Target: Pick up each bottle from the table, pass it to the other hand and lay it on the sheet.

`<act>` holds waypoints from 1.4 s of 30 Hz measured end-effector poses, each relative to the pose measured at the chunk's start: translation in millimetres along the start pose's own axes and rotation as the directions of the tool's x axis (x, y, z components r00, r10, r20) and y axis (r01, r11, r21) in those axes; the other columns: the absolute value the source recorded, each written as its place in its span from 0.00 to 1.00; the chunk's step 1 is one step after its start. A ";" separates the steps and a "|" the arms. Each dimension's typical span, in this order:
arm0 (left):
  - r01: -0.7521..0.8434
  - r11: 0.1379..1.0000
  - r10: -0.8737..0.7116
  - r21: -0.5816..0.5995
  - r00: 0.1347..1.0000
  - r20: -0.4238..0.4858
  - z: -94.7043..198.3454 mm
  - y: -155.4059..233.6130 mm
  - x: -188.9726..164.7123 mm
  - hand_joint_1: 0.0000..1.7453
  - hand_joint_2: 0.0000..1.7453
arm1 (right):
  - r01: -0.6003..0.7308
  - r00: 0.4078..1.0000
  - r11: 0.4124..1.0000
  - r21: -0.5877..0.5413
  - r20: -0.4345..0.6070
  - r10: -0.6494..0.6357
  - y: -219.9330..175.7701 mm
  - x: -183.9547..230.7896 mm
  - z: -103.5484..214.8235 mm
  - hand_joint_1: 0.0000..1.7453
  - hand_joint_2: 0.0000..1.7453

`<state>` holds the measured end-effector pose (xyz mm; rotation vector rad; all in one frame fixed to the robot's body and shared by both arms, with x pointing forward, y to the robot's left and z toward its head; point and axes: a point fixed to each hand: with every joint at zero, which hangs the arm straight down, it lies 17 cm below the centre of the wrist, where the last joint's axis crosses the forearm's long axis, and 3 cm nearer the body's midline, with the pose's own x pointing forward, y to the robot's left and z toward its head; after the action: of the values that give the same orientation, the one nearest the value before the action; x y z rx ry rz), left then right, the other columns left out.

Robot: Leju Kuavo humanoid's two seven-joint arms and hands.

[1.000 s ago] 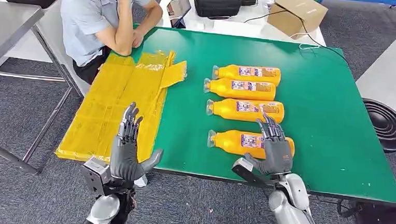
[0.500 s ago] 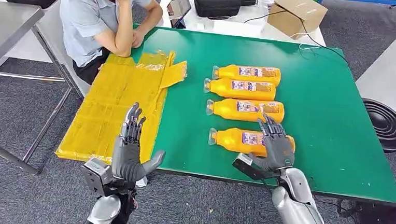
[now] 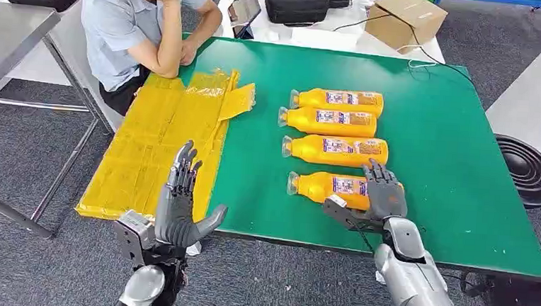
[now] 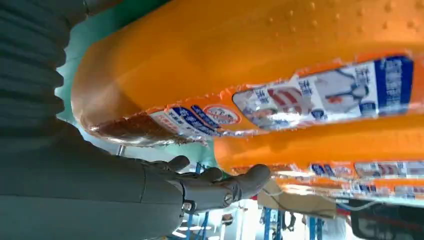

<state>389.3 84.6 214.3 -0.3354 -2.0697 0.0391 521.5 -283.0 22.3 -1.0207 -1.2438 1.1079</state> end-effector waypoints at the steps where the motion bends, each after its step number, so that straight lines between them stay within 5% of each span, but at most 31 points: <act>1: -0.002 1.000 0.002 -0.004 1.000 -0.001 0.1 -0.7 -0.2 0.00 1.00 | -0.010 1.000 1.000 0.009 -0.005 0.010 -0.1 -0.8 -1.3 0.00 1.00; 5: -0.002 1.000 0.002 -0.008 1.000 -0.006 0.0 -2.2 -0.7 0.00 1.00 | -0.059 0.997 0.997 0.054 -0.039 0.061 2.1 -7.0 -5.4 0.00 1.00; 6: -0.003 1.000 0.003 -0.009 1.000 -0.007 0.0 -2.4 -0.9 0.00 1.00 | -0.064 0.997 0.996 0.066 -0.044 0.067 2.8 -8.6 -6.4 0.86 1.00; 7: -0.003 1.000 0.003 -0.009 1.000 -0.008 -0.1 -2.5 -1.0 0.00 1.00 | -0.071 0.996 0.994 0.078 -0.048 0.075 3.5 -10.4 -7.4 1.00 1.00; 17: -0.020 1.000 0.020 -0.023 1.000 -0.018 -2.0 -6.2 -1.7 0.00 1.00 | -0.096 0.991 0.967 0.235 -0.066 0.114 21.2 -22.0 -10.8 1.00 1.00; 28: -0.019 0.999 0.019 -0.027 1.000 -0.019 -2.8 -6.7 -2.0 0.00 1.00 | -0.098 0.987 0.956 0.277 -0.097 0.130 28.2 -43.7 -5.7 1.00 1.00; 33: -0.013 0.999 0.015 0.045 0.998 -0.056 -1.2 9.4 -9.4 0.00 1.00 | 0.171 0.984 0.959 0.225 0.010 -0.177 33.6 -18.5 7.5 1.00 1.00; 38: -0.064 0.973 0.111 0.223 0.972 -0.207 4.5 46.1 -40.9 0.00 1.00 | 0.521 0.843 0.853 0.038 0.137 -0.520 1.1 27.4 39.5 1.00 1.00; 42: -0.088 0.962 0.157 0.257 0.952 -0.262 9.7 49.0 -60.5 0.00 1.00 | 0.648 0.743 0.761 -0.031 0.241 -0.624 -33.9 68.1 53.7 1.00 1.00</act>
<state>419.8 117.5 149.9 -0.2999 -1.7372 0.3024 470.4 -222.8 71.7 -0.4724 -1.6851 0.6130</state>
